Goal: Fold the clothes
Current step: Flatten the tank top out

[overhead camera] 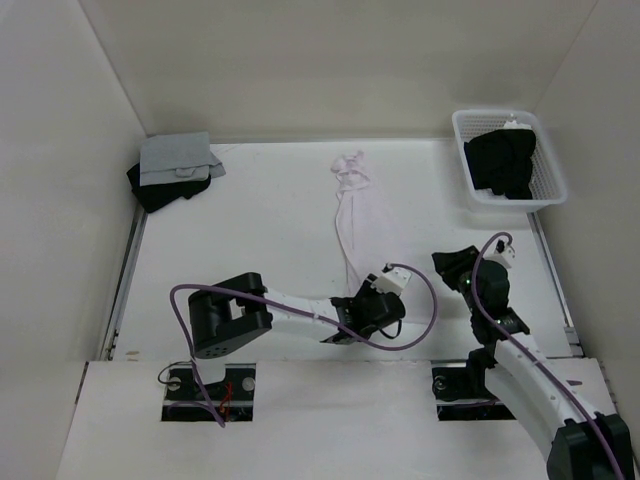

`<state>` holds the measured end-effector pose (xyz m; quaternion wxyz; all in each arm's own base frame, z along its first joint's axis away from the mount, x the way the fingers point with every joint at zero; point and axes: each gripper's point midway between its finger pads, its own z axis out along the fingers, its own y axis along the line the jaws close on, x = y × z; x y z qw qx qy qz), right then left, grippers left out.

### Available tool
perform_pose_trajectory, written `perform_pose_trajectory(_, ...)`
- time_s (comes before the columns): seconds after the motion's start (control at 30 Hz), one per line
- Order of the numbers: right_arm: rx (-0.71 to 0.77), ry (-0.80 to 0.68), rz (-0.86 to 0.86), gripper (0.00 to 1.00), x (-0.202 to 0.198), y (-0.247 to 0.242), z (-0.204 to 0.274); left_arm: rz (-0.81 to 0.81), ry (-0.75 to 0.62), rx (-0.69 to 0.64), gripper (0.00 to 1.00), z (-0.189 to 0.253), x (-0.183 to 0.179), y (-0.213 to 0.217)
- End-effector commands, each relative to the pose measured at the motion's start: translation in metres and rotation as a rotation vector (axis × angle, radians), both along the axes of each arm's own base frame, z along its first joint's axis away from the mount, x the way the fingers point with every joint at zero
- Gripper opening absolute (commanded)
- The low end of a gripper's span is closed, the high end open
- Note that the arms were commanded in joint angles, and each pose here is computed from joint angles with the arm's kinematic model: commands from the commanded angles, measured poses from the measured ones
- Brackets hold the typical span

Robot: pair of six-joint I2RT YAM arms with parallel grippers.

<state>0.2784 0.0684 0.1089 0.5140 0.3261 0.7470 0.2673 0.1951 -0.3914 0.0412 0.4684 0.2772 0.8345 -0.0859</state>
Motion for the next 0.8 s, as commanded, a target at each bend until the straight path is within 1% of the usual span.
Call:
perform_pose_trajectory(0.0,0.028,-0.075,0.013,0.41,0.004,0.003,0.02,0.03,-0.039,0.002,0.32,0.011,0.011,-0.001)
perform_pose_trajectory(0.17,0.026,-0.069,0.018,0.42,0.005,0.003,0.018,0.036,-0.029,0.013,0.29,0.007,0.011,0.006)
perform_pose_trajectory(0.37,0.026,-0.063,0.019,0.42,0.006,0.004,0.014,0.073,-0.04,-0.015,0.08,0.015,0.013,0.012)
perform_pose_trajectory(0.47,0.015,-0.044,0.018,0.42,0.005,0.003,0.008,0.136,-0.062,-0.082,0.04,0.036,0.02,0.029)
perform_pose_trajectory(0.6,0.0,0.007,0.042,0.43,0.002,0.008,-0.006,0.265,-0.044,-0.253,0.04,0.063,0.028,0.078)
perform_pose_trajectory(0.67,-0.026,0.05,0.086,0.43,-0.002,0.018,-0.017,0.375,-0.026,-0.373,0.05,0.072,0.034,0.12)
perform_pose_trajectory(0.7,-0.037,0.069,0.106,0.43,-0.003,0.023,-0.021,0.422,-0.017,-0.423,0.07,0.073,0.036,0.139)
perform_pose_trajectory(0.73,-0.041,0.08,0.122,0.43,-0.005,0.028,-0.023,0.478,-0.009,-0.49,0.13,0.075,0.038,0.161)
perform_pose_trajectory(0.77,-0.044,0.089,0.139,0.44,-0.007,0.033,-0.025,0.526,0.004,-0.543,0.24,0.072,0.038,0.18)
